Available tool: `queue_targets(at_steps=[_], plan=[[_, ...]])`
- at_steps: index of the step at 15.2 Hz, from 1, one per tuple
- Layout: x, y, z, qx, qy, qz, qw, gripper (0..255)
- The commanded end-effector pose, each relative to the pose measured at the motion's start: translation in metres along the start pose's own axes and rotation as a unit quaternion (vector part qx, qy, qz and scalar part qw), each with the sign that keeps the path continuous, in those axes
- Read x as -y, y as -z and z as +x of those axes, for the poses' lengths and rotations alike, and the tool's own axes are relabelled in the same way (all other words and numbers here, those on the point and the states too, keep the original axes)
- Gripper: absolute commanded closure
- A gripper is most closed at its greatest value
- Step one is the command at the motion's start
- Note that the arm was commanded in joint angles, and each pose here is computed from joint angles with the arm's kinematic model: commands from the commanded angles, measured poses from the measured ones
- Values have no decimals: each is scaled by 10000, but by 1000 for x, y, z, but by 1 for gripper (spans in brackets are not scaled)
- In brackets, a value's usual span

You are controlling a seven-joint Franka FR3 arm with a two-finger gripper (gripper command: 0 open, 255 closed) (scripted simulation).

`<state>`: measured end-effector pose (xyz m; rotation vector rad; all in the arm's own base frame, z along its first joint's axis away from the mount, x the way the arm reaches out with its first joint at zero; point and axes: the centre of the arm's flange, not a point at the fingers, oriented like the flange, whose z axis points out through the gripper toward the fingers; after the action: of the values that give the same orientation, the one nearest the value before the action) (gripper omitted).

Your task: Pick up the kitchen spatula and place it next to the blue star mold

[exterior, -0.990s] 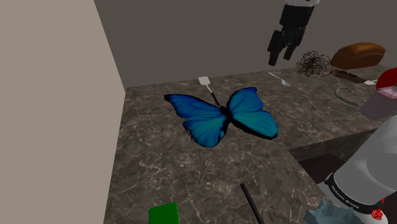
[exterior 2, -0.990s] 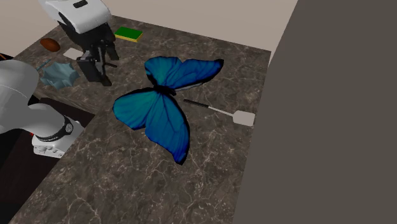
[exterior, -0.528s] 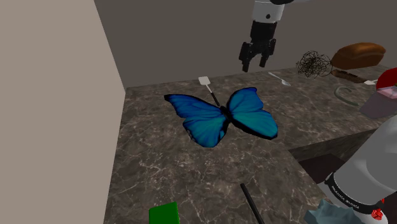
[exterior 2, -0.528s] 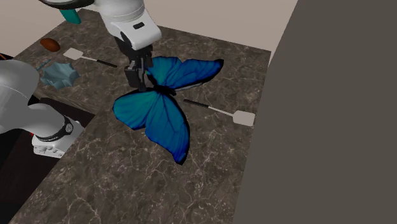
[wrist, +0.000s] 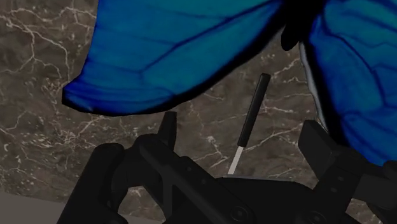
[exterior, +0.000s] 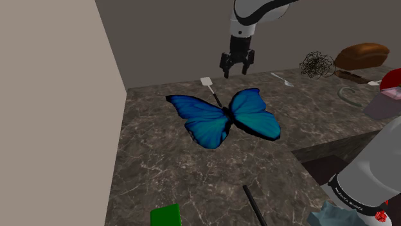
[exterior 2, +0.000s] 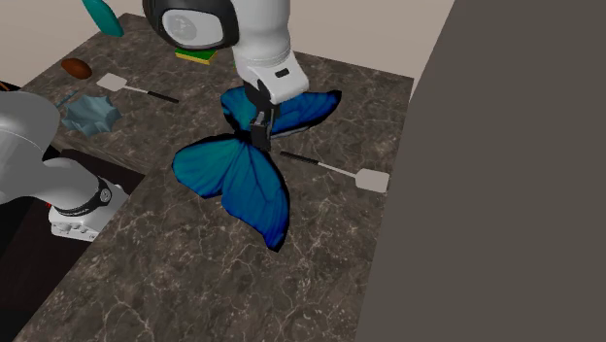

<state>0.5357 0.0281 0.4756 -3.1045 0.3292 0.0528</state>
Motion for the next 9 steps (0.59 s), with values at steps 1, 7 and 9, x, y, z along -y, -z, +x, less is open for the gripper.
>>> queue_targets(at_steps=[1, 7, 9], plan=[[8, -14, 24, 21, -148, -5, 9999, 0], [23, -56, 92, 89, -574, -19, 9983, 0], [26, -70, 115, 111, -716, -24, 9974, 0]])
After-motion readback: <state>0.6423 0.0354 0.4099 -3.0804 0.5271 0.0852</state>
